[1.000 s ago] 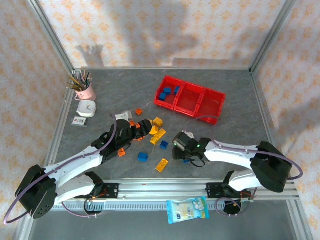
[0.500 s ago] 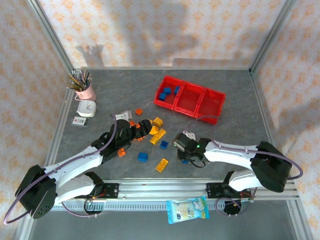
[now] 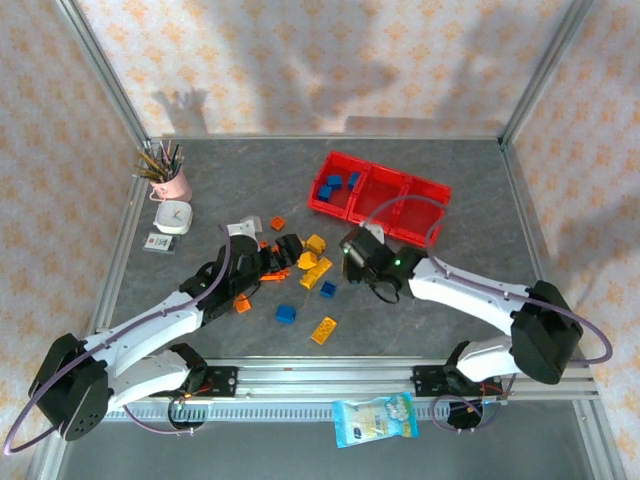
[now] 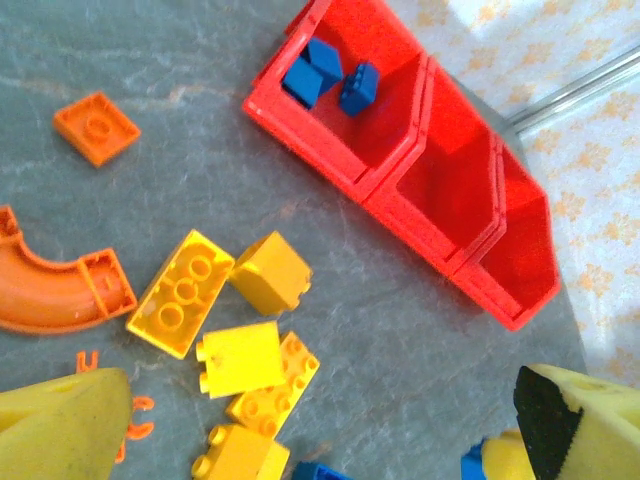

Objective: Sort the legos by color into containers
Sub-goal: Place the lego in the container.

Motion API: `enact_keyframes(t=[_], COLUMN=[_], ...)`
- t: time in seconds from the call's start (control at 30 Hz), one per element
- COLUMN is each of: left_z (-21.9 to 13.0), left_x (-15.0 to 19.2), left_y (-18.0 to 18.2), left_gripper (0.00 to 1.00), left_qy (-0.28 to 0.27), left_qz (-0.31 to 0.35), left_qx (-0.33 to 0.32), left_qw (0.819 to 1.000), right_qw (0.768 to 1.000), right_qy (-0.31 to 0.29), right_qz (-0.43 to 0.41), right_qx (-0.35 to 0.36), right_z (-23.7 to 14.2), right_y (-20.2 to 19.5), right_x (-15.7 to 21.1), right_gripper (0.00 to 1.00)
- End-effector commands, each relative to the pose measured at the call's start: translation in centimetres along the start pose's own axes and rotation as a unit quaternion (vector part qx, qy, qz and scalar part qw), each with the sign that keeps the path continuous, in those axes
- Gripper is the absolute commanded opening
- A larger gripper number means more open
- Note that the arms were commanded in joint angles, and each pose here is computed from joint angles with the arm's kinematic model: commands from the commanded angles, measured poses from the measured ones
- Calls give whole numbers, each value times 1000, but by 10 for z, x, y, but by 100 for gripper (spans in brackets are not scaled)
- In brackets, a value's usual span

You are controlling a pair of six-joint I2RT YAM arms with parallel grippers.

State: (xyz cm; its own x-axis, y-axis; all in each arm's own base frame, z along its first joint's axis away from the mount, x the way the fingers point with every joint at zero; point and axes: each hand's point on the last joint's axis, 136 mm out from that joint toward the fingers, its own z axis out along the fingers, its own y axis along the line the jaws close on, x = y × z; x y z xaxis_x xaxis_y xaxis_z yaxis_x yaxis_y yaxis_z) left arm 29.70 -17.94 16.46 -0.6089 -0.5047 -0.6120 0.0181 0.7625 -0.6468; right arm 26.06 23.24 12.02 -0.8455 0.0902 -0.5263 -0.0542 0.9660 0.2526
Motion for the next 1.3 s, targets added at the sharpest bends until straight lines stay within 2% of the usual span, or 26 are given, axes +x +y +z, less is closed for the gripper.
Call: enact_keyframes(t=[0.0, 0.3, 0.53, 0.67, 0.77, 0.87, 0.93, 1.1, 1.27], left_z=[-1, 1, 7, 14, 17, 19, 19, 18, 14], left_x=[-24, -57, -73, -74, -75, -77, -77, -76, -71], left_y=[-3, 2, 7, 6, 5, 4, 4, 3, 4], left_gripper=[99, 99, 99, 99, 99, 99, 99, 99, 99], left_qy=[-25, -49, -61, -55, -54, -55, -55, -51, -42], left_qz=[16, 16, 20, 23, 23, 23, 23, 24, 25], left_qx=[-10, -9, -15, -16, -15, -13, -13, -14, -10], left_qw=[1000, 999, 998, 998, 998, 998, 998, 998, 999], right_qw=[998, 989, 985, 983, 983, 981, 980, 982, 987], right_qy=[-60, -144, -167, -171, -170, -174, -177, -179, -156], right_qz=[-18, -5, 4, -4, -7, -19, -23, -25, -37], right_qx=[14, 32, 51, 63, 75, 78, 85, 59, 25], right_z=[5, 41, 85, 111, 125, 130, 126, 102, 78], right_y=[5, 18, 14, 13, 10, 13, 14, 22, 34], right_x=[-47, -163, -222, -237, -247, -258, -265, -266, -232], right_gripper=[31, 31, 31, 32, 36, 47, 54, 60, 64])
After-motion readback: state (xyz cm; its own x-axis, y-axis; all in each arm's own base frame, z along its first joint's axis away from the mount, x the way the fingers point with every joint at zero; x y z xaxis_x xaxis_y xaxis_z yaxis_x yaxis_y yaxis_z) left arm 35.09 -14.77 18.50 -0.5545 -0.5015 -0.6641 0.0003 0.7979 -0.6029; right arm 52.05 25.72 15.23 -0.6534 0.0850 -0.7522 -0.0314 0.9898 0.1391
